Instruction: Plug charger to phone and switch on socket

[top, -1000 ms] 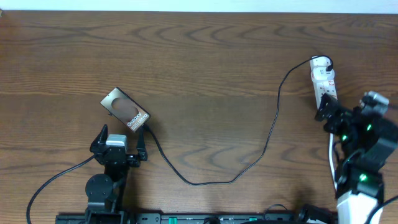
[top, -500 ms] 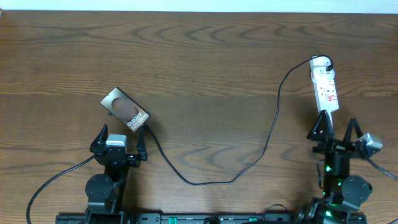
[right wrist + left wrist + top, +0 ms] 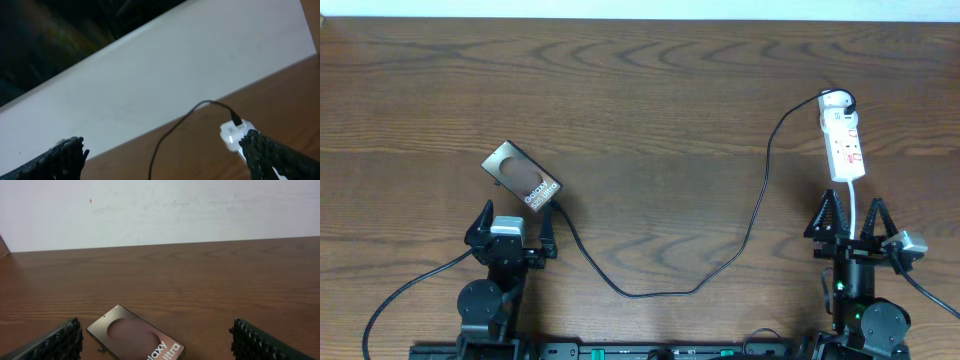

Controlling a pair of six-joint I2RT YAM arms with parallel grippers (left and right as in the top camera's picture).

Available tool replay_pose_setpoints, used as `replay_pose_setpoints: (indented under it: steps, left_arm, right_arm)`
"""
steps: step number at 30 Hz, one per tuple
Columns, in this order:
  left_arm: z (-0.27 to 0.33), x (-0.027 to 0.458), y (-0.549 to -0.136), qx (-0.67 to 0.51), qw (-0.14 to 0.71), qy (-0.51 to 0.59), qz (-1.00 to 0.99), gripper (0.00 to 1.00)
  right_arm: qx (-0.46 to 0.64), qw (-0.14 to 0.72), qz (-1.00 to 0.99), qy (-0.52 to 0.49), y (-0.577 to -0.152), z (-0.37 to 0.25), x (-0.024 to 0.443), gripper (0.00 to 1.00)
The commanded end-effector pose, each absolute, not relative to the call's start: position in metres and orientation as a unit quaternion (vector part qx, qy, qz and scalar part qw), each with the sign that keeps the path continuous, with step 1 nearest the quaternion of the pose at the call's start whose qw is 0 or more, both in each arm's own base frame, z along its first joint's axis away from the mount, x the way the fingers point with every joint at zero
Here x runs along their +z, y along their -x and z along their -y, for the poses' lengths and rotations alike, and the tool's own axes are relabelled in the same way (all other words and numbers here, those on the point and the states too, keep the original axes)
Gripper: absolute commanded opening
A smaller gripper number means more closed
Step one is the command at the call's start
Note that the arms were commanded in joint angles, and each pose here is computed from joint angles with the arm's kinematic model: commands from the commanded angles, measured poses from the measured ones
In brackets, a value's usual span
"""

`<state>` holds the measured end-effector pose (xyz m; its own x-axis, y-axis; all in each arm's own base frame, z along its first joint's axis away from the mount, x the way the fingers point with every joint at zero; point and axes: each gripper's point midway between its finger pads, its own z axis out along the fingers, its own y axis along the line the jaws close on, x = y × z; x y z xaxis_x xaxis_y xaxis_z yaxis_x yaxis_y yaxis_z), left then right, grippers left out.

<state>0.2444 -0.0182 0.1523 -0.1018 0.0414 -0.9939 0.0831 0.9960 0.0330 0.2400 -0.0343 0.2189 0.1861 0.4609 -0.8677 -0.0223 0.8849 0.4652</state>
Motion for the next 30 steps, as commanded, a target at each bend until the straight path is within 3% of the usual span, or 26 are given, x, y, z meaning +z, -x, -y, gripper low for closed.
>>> replay_pose_setpoints:
  steps: [1, 7, 21, 30]
  left_arm:
    - [0.022, 0.138, -0.243, -0.025, 0.651, -0.049, -0.757, 0.91]
    - [0.022, 0.138, -0.243, -0.024, 0.651, -0.05, -0.757, 0.91]
    - [0.022, 0.138, -0.243, -0.025, 0.652, -0.049, -0.757, 0.91]
    - [0.022, 0.138, -0.243, -0.025, 0.651, -0.049, -0.757, 0.91]
  right_arm:
    - [0.168, 0.731, -0.634, -0.188, -0.242, 0.033, 0.206, 0.99]
    - [0.12, 0.672, -0.708, -0.179, -0.243, 0.035, 0.158, 0.99]
    - [0.035, 0.685, -0.727, 0.0, -0.245, 0.004, 0.16, 0.99]
    - [0.051, 0.682, -0.73, -0.004, -0.246, -0.005, 0.159, 0.99]
